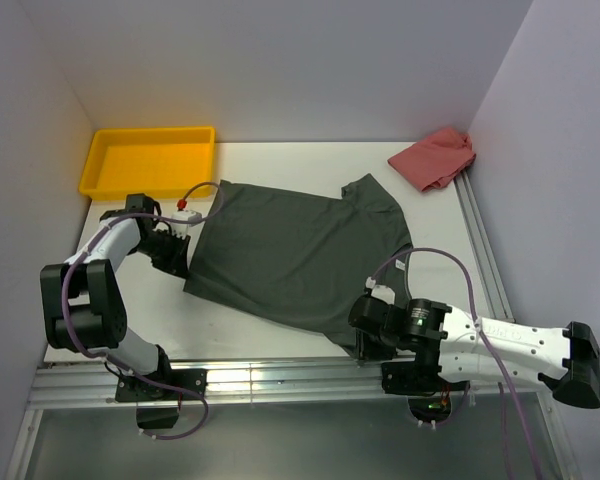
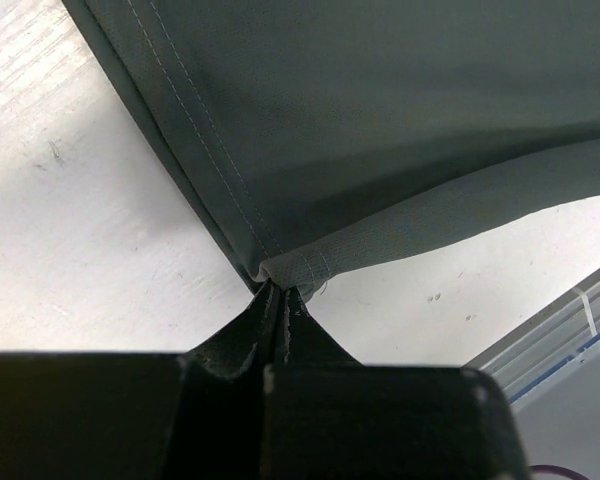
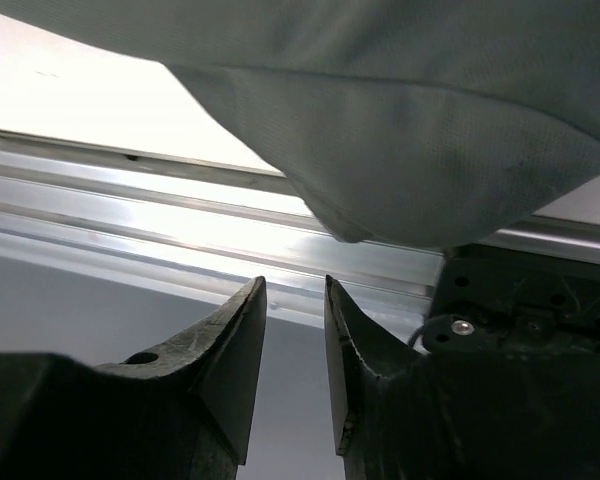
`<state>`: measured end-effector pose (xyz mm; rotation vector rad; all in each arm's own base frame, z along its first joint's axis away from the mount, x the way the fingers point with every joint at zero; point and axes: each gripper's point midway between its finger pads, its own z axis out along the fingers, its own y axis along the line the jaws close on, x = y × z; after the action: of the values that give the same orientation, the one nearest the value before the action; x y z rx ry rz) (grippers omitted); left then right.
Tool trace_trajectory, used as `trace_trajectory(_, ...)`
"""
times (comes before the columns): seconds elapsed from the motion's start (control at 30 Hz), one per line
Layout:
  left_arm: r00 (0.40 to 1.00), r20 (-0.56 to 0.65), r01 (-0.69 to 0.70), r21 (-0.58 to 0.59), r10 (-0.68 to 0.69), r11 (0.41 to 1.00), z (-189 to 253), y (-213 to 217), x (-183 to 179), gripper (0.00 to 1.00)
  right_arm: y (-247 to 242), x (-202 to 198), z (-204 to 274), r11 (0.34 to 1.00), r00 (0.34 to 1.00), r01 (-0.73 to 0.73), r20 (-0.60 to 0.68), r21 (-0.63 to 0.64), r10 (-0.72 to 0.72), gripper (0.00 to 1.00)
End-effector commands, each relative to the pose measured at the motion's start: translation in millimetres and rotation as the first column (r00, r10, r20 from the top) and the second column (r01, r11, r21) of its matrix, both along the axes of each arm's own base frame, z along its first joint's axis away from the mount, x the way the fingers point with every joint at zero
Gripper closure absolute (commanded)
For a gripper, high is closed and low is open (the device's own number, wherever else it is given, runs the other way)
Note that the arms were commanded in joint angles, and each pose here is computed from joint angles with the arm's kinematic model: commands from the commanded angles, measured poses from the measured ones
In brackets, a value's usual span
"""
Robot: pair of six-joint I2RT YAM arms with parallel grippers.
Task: Roll the t-shirts
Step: Flatten the tshirt, then fold the tshirt
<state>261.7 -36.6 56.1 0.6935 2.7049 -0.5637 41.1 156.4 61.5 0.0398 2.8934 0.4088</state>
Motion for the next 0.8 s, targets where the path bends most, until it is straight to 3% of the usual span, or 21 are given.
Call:
trace_trajectory(0.0,0.999,0.047,-0.003,0.001,0.003,1.0,9,-2,15,1.0,-6,-9,-10,0.999,0.999,-0.009,-0.032,-0.038,0.008,0.62)
trace_trajectory(0.27,0.999,0.048,-0.001,0.004,0.001,1.0,9,-5,16,1.0,-6,-8,-18,0.997,1.0,-0.002,-0.023,-0.077,0.0,0.5)
trace_trajectory(0.6,0.999,0.052,0.004,0.006,-0.005,1.0,11,-9,14,1.0,3,1,-39,0.994,0.999,0.033,0.001,-0.106,-0.033,0.49)
trace_trajectory(0.7,0.998,0.055,0.006,0.008,-0.006,1.0,11,-10,14,1.0,1,1,-47,0.992,0.999,0.051,-0.003,-0.116,-0.052,0.52)
trace_trajectory(0.77,0.998,0.055,0.005,0.009,-0.006,1.0,12,-10,14,1.0,2,5,-46,0.992,0.997,0.07,0.015,-0.106,-0.069,0.64)
